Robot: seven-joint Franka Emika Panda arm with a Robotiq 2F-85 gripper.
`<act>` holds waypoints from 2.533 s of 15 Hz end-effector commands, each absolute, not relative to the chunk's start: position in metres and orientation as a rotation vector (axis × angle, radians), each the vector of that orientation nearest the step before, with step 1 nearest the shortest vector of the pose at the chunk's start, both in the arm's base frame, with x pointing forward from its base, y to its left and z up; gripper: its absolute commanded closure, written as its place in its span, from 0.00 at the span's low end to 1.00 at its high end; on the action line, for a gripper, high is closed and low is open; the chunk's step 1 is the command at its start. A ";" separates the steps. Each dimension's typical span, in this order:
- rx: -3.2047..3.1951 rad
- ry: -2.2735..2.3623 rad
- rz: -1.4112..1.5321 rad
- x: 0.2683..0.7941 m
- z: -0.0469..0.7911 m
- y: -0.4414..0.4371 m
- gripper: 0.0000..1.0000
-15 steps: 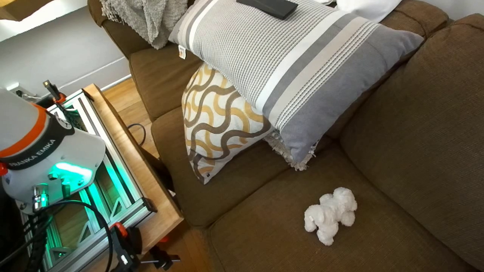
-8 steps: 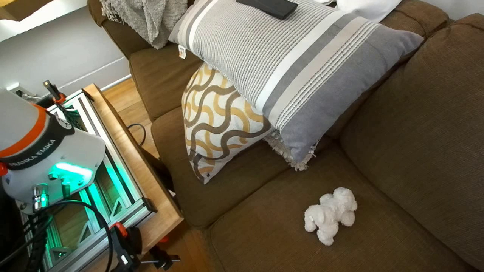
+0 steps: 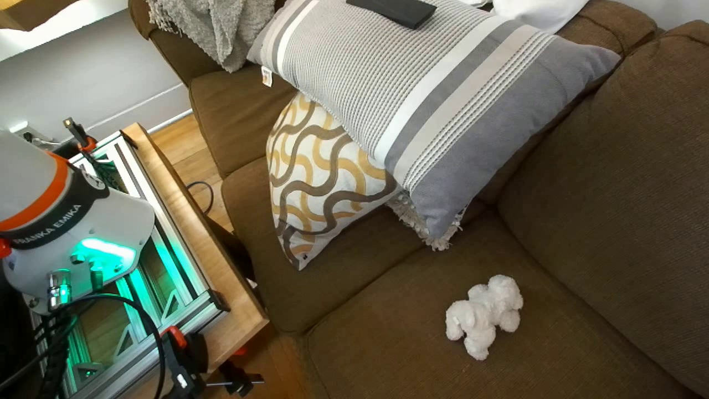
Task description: Put the black remote on the black hanger
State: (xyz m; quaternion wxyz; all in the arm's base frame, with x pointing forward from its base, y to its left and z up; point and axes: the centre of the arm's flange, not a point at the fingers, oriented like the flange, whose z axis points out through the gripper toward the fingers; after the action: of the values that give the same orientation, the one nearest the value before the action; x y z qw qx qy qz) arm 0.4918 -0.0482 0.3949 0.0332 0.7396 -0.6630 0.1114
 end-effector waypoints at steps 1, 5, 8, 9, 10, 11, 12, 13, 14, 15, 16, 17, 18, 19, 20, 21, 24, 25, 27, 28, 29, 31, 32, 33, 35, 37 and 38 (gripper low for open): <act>2.272 -2.035 0.335 0.497 0.393 -0.051 0.00; 2.309 -2.036 0.295 0.530 0.381 -0.070 0.00; 2.335 -2.049 0.265 0.553 0.367 -0.083 0.00; 2.363 -2.059 0.256 0.563 0.362 -0.086 0.00; 2.378 -2.069 0.248 0.569 0.359 -0.088 0.00; 2.396 -2.079 0.253 0.577 0.358 -0.089 0.01; 2.409 -2.087 0.253 0.582 0.356 -0.089 0.04; 2.419 -2.094 0.251 0.587 0.359 -0.087 0.04; 2.428 -2.097 0.240 0.590 0.359 -0.086 0.05; 2.439 -2.086 0.216 0.591 0.361 -0.081 0.05; 2.447 -2.083 0.198 0.592 0.362 -0.077 0.07; 2.456 -2.073 0.178 0.588 0.362 -0.073 0.07; 2.461 -2.064 0.164 0.587 0.363 -0.070 0.06; 2.462 -2.053 0.155 0.581 0.360 -0.066 0.04; 2.457 -2.049 0.149 0.579 0.359 -0.064 0.03; 2.447 -2.058 0.160 0.578 0.353 -0.063 0.01; 2.423 -2.074 0.178 0.578 0.343 -0.063 0.00; 2.412 -2.079 0.179 0.578 0.342 -0.064 0.01; 2.402 -2.084 0.179 0.578 0.341 -0.065 0.04; 2.395 -2.086 0.174 0.577 0.341 -0.066 0.06; 2.389 -2.088 0.175 0.575 0.341 -0.067 0.06; 2.384 -2.099 0.187 0.576 0.338 -0.069 0.05; 2.382 -2.102 0.194 0.577 0.337 -0.070 0.07; 2.377 -2.105 0.200 0.578 0.337 -0.072 0.06; 2.373 -2.119 0.213 0.580 0.339 -0.075 0.06; 2.365 -2.125 0.217 0.581 0.338 -0.077 0.10; 2.364 -2.124 0.217 0.581 0.337 -0.077 0.13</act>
State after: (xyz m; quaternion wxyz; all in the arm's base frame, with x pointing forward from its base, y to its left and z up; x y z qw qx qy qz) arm 0.5808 -0.0753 0.3429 -0.0242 0.7494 -0.6590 0.0598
